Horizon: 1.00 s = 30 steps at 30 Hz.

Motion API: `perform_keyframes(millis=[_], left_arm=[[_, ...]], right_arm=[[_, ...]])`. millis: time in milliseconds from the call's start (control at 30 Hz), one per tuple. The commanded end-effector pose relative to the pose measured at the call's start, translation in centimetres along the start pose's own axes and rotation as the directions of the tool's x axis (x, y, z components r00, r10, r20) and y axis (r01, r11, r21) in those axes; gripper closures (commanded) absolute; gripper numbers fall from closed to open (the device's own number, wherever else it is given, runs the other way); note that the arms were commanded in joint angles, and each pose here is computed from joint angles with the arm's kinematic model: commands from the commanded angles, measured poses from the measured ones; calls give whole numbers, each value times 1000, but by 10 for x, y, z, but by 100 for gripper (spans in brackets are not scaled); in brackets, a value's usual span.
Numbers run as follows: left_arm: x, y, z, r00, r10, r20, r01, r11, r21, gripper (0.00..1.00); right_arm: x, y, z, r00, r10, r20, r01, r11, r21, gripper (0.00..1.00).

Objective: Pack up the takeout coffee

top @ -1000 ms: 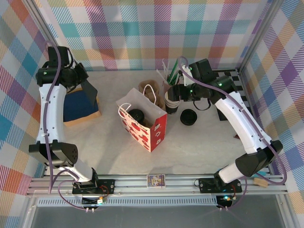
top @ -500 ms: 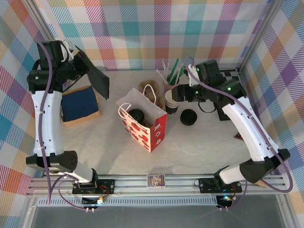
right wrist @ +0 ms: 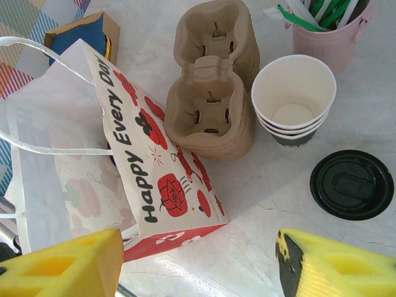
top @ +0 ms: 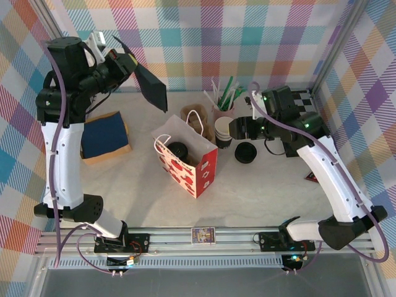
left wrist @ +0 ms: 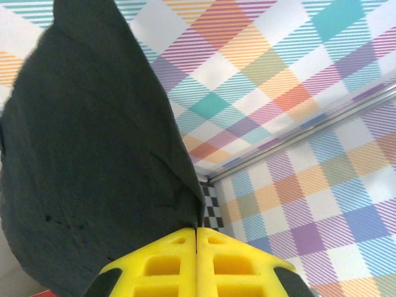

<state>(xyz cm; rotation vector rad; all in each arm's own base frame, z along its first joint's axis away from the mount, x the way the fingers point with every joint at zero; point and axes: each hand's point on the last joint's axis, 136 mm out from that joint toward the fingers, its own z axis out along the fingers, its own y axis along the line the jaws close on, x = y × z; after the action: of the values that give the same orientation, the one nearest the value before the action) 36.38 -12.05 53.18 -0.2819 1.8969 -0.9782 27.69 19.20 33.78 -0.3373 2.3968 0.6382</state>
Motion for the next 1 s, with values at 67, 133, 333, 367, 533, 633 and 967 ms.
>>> perform_keyframes(millis=[67,133,333,367,533,633,967], left_arm=[[-2,-34,0,999,-41,-9,42,992,123,100],[0,-41,0,999,-45,-19,47,988,145,100],[24,-50,8,995,-36,-88,49,988,147,100],[26,-56,6,995,-30,-90,44,986,159,100],[38,-60,2,991,-29,-127,49,986,161,100],[42,-64,-5,991,-26,-132,48,985,164,100],[77,-69,-10,977,-30,-211,61,987,146,100]], right_arm=[[1,-2,-13,1000,-9,30,9,1000,5,33],[1,-2,-13,999,-6,31,6,1000,4,33],[0,0,-16,999,4,41,-4,1000,-2,33],[0,0,-16,999,4,43,-3,1000,-2,33],[3,-1,-18,999,10,44,-10,1000,-1,33],[5,-2,-19,999,15,46,-15,1000,-1,33],[4,1,-20,999,16,50,-15,1000,-15,33]])
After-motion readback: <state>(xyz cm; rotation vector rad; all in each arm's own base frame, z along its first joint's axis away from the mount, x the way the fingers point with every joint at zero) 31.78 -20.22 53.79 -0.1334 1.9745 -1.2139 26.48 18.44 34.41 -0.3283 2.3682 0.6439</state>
